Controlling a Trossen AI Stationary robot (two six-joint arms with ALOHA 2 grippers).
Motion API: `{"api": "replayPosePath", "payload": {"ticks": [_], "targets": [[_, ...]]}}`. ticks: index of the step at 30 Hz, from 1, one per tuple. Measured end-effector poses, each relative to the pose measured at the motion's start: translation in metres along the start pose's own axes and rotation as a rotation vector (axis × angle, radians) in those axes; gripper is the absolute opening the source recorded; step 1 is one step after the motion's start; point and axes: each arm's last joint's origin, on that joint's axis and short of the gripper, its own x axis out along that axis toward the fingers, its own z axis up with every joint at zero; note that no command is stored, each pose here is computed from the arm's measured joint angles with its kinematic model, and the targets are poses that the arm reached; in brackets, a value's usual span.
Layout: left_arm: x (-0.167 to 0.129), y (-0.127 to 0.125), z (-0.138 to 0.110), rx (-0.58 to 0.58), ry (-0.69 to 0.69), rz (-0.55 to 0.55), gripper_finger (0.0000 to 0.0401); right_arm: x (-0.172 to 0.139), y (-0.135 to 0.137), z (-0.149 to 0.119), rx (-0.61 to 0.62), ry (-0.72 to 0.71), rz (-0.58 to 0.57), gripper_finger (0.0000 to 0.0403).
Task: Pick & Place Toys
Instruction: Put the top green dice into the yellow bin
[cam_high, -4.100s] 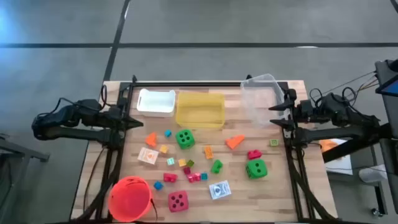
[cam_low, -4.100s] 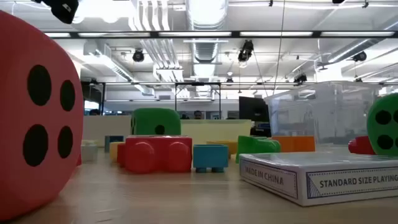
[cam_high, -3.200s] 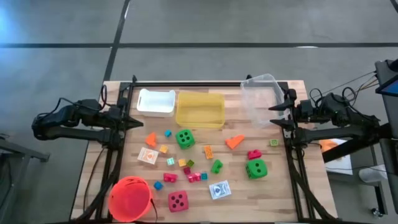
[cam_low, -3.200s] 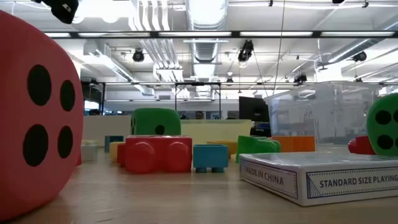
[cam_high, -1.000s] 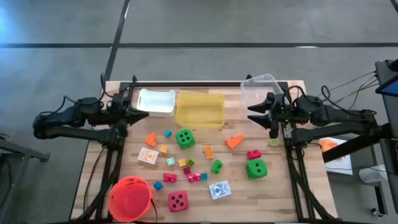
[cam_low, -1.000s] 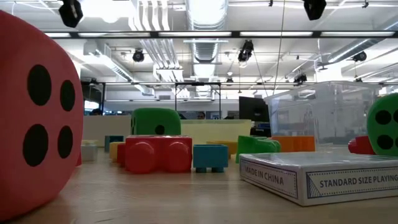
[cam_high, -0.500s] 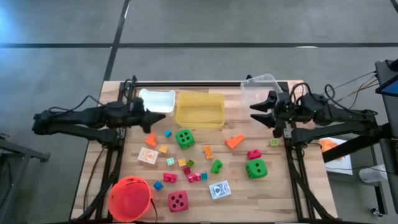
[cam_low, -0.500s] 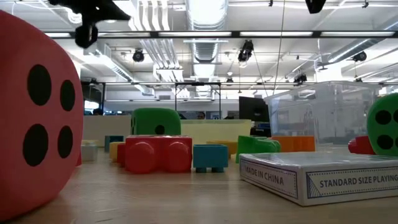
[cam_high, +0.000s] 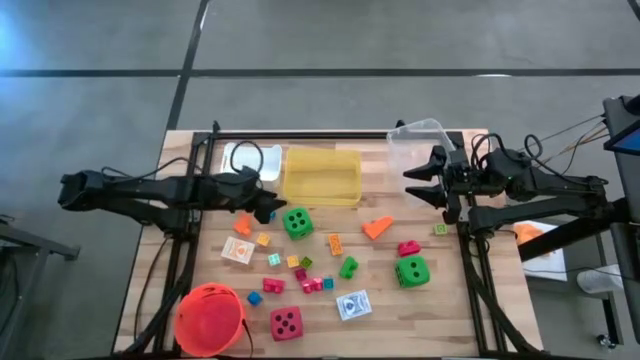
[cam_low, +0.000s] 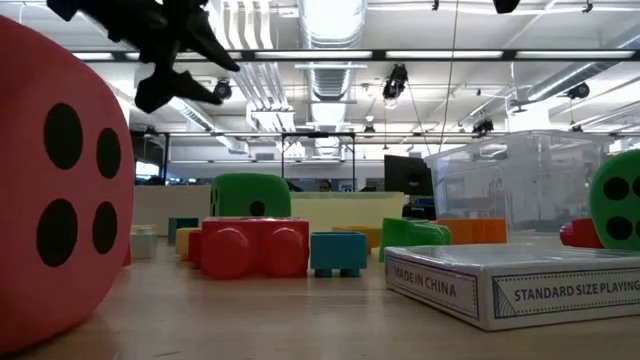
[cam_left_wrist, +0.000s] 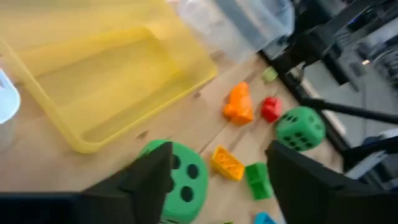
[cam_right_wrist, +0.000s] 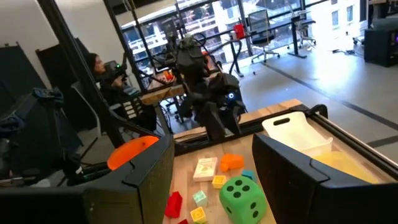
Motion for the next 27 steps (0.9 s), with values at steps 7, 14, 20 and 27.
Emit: {"api": "replayPosePath", "payload": {"ticks": [7,14,20,27], "targets": [[0.029,0.008,-0.008,0.069,0.154,0.040,0.0330,0.000,0.000,0.000,0.005,0.002,0.007,0.0212],[0.053,0.019,-0.013,0.142,0.263,0.077,0.0343,0.000,0.003,-0.001,0.007,0.033,0.103,0.0212],[0.071,0.029,-0.013,0.129,0.340,0.052,0.0344,0.000,0.003,-0.001,0.007,0.035,0.109,0.0212],[0.088,0.035,-0.021,0.147,0.427,0.028,0.0344,0.000,0.003,-0.001,0.006,0.038,0.116,0.0212]]}}
